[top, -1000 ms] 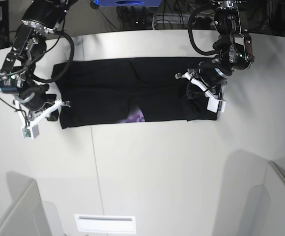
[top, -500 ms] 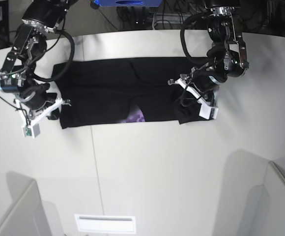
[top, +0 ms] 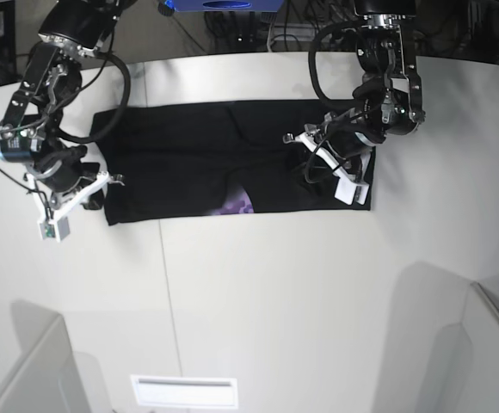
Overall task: Fold the T-shirt properly
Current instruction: 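Fold the strip end with the left gripper toward the right gripper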
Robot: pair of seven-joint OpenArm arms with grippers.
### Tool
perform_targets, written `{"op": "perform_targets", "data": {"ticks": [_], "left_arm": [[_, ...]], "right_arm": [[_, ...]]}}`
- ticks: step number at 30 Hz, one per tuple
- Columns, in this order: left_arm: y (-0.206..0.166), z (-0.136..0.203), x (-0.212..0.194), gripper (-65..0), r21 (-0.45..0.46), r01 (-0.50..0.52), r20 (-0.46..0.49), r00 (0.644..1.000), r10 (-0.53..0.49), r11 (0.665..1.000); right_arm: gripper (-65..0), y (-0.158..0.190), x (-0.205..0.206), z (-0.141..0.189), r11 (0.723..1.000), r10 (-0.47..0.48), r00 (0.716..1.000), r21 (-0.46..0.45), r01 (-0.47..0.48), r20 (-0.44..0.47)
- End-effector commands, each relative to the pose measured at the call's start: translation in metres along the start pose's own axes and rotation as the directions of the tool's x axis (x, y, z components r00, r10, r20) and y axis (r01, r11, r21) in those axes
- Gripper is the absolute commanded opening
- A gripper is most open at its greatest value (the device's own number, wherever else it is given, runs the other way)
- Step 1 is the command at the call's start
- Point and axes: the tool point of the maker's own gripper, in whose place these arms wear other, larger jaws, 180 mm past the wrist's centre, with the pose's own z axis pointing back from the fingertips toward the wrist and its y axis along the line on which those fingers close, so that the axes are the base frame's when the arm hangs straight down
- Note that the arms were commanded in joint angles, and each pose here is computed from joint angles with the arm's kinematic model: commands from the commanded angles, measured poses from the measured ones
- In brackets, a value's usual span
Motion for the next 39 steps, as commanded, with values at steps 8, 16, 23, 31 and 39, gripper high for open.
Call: {"op": "perform_targets", "data": {"ticks": [8, 16, 23, 31, 39], "left_arm": [[-0.008, 0.001, 0.011, -65.0, -0.029, 0.011, 0.036, 0.999, -0.010, 1.000], [-0.027, -0.008, 0.012, -65.0, -0.076, 0.043, 0.023, 0.999, -0.041, 0.996], [-0.030, -0.010, 0.012, -65.0, -0.081, 0.034, 0.028, 0.999, -0.032, 0.996], [-0.024, -0.016, 0.001, -65.0, -0.077, 0.002, -0.008, 1.000, -0.002, 0.997], [-0.024, -0.016, 0.002, -65.0, -0.078, 0.004, -0.004, 1.000, -0.004, 0.997]], "right_arm": [[-65.0, 0.001, 0.013, 0.004, 1.000, 0.010, 0.999, 0.004, -0.010, 0.047], [-65.0, 0.001, 0.013, 0.004, 1.000, 0.010, 0.999, 0.004, -0.010, 0.045], [-65.0, 0.000, 0.012, 0.004, 1.000, 0.007, 0.999, 0.001, -0.007, 0.045], [-65.0, 0.000, 0.012, 0.004, 1.000, 0.008, 0.999, 0.002, -0.008, 0.044], [-65.0, 0.001, 0.012, 0.004, 1.000, 0.009, 0.999, 0.003, -0.009, 0.044]]}}
